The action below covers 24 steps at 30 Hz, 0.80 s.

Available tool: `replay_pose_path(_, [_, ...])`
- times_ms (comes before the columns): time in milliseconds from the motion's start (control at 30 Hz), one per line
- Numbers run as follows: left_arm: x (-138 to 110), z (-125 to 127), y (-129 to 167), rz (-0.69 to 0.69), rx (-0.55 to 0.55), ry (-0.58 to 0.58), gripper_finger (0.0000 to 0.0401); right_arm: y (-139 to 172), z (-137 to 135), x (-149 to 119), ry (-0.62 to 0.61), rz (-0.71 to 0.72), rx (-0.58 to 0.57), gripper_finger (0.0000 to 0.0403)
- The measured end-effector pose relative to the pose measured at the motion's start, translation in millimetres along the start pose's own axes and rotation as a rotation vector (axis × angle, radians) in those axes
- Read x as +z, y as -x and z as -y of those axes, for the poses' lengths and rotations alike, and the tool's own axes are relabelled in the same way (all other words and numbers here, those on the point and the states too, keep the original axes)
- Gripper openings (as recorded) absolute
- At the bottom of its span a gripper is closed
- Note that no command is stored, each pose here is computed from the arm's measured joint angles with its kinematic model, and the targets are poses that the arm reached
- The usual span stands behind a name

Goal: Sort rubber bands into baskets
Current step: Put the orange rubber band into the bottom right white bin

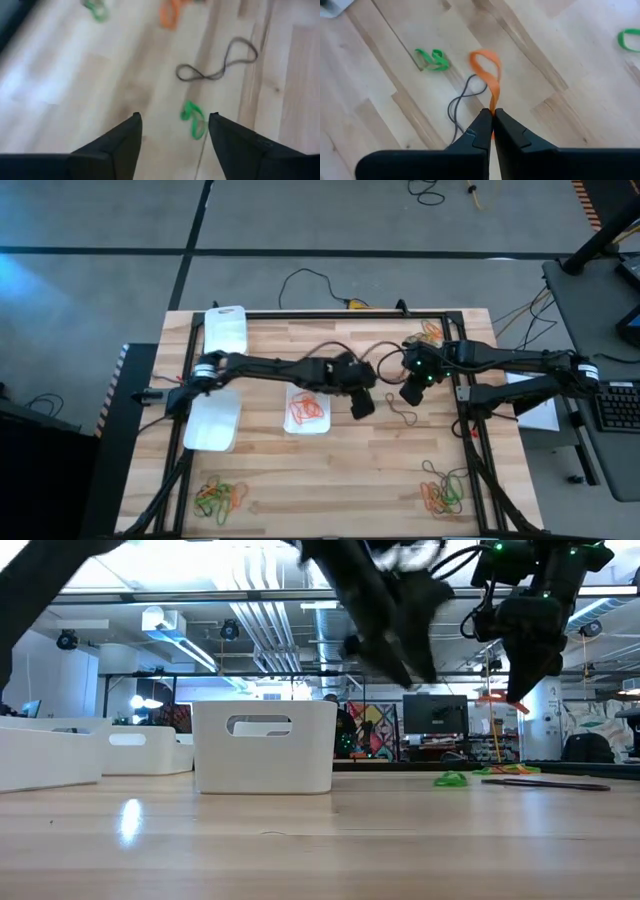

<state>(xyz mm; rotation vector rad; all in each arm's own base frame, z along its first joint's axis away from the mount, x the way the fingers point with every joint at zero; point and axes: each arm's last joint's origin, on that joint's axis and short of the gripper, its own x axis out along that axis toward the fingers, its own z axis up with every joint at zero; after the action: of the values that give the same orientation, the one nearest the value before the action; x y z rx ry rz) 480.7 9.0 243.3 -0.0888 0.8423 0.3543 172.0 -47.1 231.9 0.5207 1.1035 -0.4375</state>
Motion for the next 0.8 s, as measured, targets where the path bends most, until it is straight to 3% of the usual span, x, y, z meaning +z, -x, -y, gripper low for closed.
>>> replay_pose_path(100, [-0.6,-10.2,29.4,0.062,0.041,0.011,0.0219,-0.1,-0.9,1.6,-0.007,0.014,0.011,0.0009])
replay_pose_path(200, [-12.2,-22.2,56.0,0.11,0.038,0.027,0.0216,0.5,-6.1,10.0,-0.038,0.088,0.093,0.0009])
replay_pose_path(467, [-76.4,-50.1,119.6,0.164,0.002,0.105,0.0208,-7.9,-26.0,47.1,-0.092,0.336,0.313,0.0009])
replay_pose_path(600, [-113.9,-59.8,145.1,0.164,-0.023,0.158,0.0208,-32.8,-41.7,60.7,-0.099,0.329,0.393,0.0009])
replay_pose_path(800, [-154.2,-77.0,170.9,0.191,-0.044,0.28,0.0208,-63.0,-78.7,90.8,-0.02,0.236,0.391,0.0009])
